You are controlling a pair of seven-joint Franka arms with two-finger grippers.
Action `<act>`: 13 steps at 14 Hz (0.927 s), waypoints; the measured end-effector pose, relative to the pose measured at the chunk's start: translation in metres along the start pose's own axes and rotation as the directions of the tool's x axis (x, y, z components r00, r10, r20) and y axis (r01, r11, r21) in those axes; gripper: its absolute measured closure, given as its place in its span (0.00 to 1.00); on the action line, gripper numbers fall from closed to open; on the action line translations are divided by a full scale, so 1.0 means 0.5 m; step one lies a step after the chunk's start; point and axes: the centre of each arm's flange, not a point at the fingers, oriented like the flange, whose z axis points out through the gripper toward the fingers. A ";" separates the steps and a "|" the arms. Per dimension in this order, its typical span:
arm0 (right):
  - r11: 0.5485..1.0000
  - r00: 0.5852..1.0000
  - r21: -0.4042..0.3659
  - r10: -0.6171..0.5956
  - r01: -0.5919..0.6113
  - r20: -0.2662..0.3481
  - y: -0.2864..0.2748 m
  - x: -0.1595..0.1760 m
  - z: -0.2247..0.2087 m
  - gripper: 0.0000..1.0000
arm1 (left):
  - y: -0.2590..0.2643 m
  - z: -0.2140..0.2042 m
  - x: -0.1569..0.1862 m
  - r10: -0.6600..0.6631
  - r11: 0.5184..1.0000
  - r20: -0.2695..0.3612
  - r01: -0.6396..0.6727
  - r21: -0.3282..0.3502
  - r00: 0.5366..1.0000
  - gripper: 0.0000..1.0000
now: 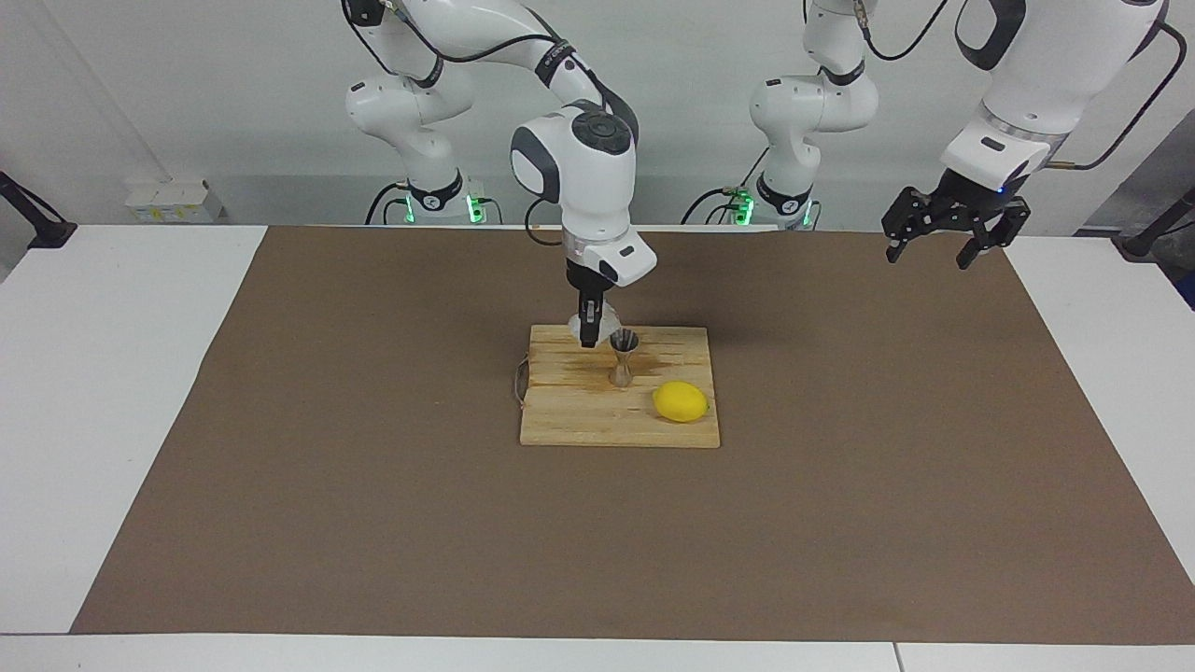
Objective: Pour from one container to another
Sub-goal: 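Tilt the white cup with the right gripper to pour into the metal cup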
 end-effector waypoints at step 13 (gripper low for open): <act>0.997 0.997 -0.070 -0.029 0.033 0.066 -0.023 0.039 0.001 0.46 | 0.003 0.001 0.001 -0.001 1.000 0.000 0.001 -0.011 1.000 0.00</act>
